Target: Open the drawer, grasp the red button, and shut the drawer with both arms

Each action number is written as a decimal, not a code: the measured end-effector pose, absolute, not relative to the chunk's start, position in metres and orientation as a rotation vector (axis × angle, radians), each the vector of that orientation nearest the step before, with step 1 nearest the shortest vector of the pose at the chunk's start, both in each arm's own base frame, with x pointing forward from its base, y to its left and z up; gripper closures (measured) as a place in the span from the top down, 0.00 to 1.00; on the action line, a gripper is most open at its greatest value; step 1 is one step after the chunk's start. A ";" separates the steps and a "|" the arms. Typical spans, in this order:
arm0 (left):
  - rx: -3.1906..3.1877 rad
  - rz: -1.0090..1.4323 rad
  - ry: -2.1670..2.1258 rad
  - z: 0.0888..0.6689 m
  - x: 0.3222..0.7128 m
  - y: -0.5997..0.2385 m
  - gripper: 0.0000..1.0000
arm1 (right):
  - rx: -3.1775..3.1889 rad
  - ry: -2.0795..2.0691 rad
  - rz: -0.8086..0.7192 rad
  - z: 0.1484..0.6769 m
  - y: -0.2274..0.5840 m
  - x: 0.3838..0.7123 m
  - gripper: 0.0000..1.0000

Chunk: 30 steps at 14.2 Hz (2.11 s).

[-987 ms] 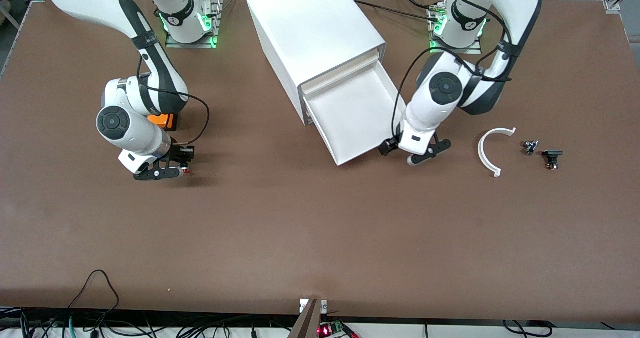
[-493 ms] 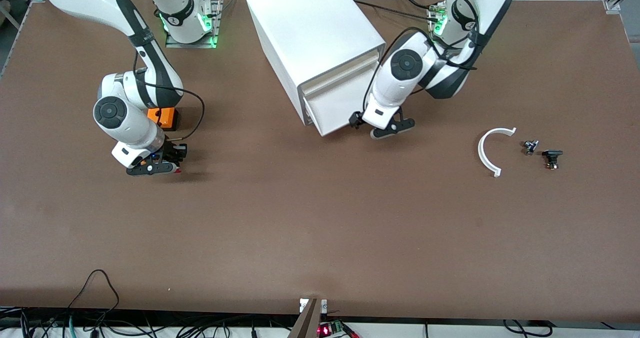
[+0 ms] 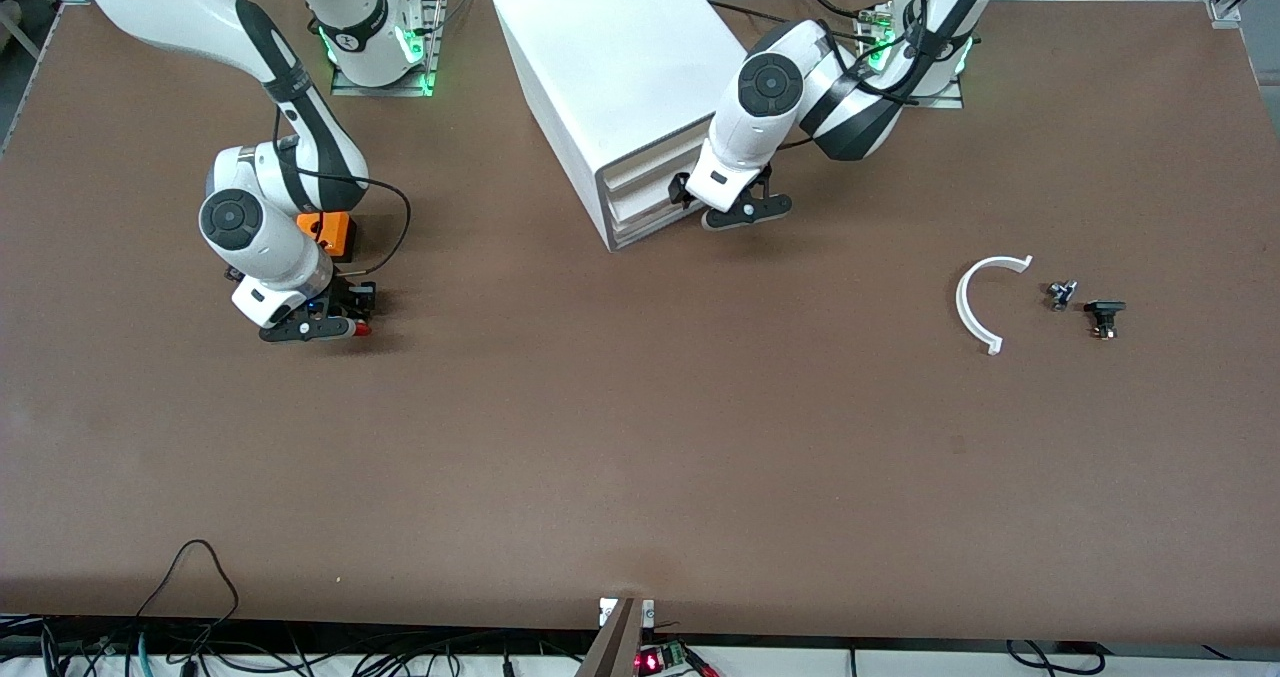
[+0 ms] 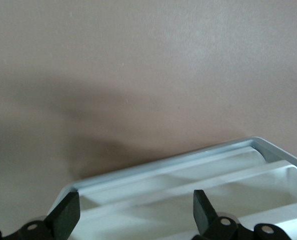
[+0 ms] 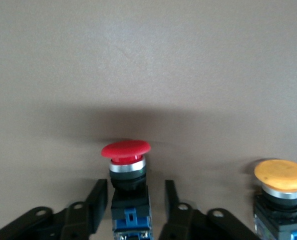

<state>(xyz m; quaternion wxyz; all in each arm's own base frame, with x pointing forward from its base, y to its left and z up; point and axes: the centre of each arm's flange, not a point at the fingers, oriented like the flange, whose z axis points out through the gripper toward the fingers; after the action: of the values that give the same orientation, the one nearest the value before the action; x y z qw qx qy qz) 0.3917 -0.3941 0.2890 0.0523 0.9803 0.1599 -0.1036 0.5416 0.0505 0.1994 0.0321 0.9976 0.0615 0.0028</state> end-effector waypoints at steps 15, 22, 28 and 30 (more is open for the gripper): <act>2.760 -0.071 0.837 0.386 0.541 -0.254 1.00 | 3.085 -0.078 -0.251 0.491 0.051 0.616 1.00; 2.901 -0.080 0.420 0.498 0.593 -0.112 1.00 | 3.080 -0.155 -0.194 0.571 0.024 0.599 1.00; 3.091 -0.023 0.025 0.565 0.568 -0.029 1.00 | 3.066 -0.353 -0.145 0.618 -0.047 0.556 1.00; 3.125 0.008 -0.063 0.576 0.564 -0.023 1.00 | 3.070 -0.352 -0.139 0.622 -0.047 0.542 1.00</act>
<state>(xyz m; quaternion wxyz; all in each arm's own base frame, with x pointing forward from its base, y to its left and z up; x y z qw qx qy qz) 0.5637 -0.0232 0.5765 0.0080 0.9998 -0.0203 0.0025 0.5418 -0.0468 0.6221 0.0241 0.9922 -0.1138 -0.0450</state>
